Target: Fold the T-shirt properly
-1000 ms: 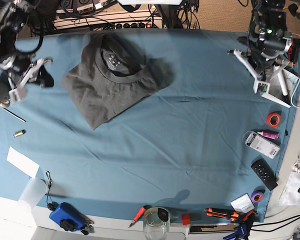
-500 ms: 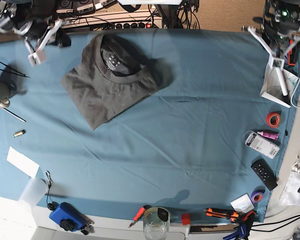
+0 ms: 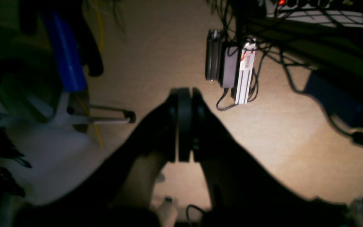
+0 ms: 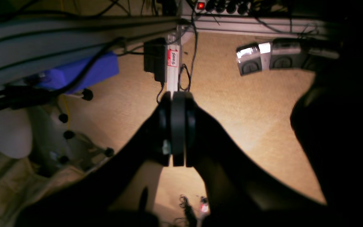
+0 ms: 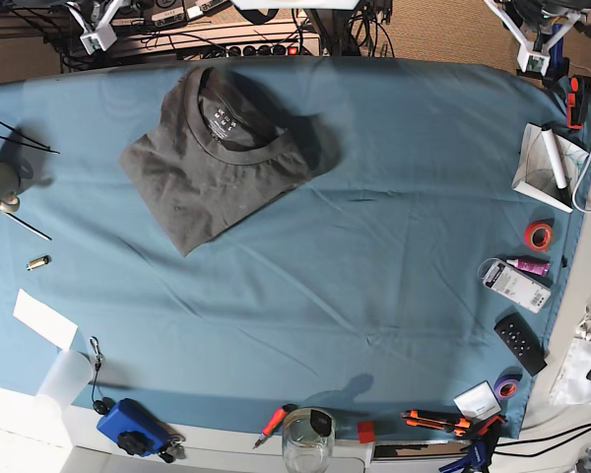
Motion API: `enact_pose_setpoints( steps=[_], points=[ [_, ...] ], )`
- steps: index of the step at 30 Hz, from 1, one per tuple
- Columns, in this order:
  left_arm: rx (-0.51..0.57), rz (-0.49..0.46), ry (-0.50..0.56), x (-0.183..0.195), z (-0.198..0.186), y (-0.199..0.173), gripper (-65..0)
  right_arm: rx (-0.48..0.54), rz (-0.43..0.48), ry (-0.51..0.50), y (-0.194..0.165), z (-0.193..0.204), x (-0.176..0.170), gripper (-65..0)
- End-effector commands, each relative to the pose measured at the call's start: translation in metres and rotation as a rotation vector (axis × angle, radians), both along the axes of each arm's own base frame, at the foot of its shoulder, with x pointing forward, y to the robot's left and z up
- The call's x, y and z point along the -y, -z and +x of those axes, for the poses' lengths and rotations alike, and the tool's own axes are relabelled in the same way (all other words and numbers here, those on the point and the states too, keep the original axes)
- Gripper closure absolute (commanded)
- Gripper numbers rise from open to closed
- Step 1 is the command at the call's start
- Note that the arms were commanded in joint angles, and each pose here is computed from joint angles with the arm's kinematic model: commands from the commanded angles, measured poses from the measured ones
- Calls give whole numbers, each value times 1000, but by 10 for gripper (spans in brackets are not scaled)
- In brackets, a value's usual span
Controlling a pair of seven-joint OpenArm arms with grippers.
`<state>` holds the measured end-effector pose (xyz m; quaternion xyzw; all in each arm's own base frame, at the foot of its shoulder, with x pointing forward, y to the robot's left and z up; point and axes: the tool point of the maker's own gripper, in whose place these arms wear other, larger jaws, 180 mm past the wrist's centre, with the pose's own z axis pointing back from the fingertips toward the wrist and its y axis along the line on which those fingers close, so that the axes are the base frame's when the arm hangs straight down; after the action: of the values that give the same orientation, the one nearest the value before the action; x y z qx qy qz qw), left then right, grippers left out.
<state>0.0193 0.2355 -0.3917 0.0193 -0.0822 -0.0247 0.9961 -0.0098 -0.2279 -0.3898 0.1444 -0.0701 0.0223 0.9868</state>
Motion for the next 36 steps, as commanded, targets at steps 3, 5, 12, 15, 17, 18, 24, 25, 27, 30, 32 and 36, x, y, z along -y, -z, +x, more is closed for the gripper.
enact_pose_setpoints(
  steps=[3,5,12,15,17,18,24,25,27,30,32,36],
  points=[
    [-57,-9,-12,-5,-20,14,0,-70,18,59,15,-22,10,0],
    [-86,-32,-18,-3,-30,27,0,-114,50,120,30,-34,13,0],
    [-223,-103,-58,3,-61,77,0,-276,138,272,85,-62,18,0],
    [-265,-106,-90,0,-69,99,0,-333,127,279,104,-73,22,0],
    [-282,-95,-103,-5,-71,114,0,-347,95,252,117,-76,27,0],
    [-292,-95,-112,-6,-71,121,0,-350,75,228,124,-76,29,0],
    [-323,-100,-148,-7,-72,164,0,-272,-3,53,162,-50,21,0],
    [-324,-94,-138,-7,-70,171,0,-251,-6,24,169,-44,17,0],
    [-323,-71,-94,-7,-67,184,0,-217,-3,-32,181,-30,7,0],
    [-302,-45,-25,-6,-60,199,0,-183,-14,-146,197,-16,-5,0],
    [-279,-30,-5,-5,-56,207,0,-151,-69,-196,209,-8,-4,0],
    [-219,-10,-47,8,-49,220,0,-66,-177,-205,228,9,2,0]
  ],
)
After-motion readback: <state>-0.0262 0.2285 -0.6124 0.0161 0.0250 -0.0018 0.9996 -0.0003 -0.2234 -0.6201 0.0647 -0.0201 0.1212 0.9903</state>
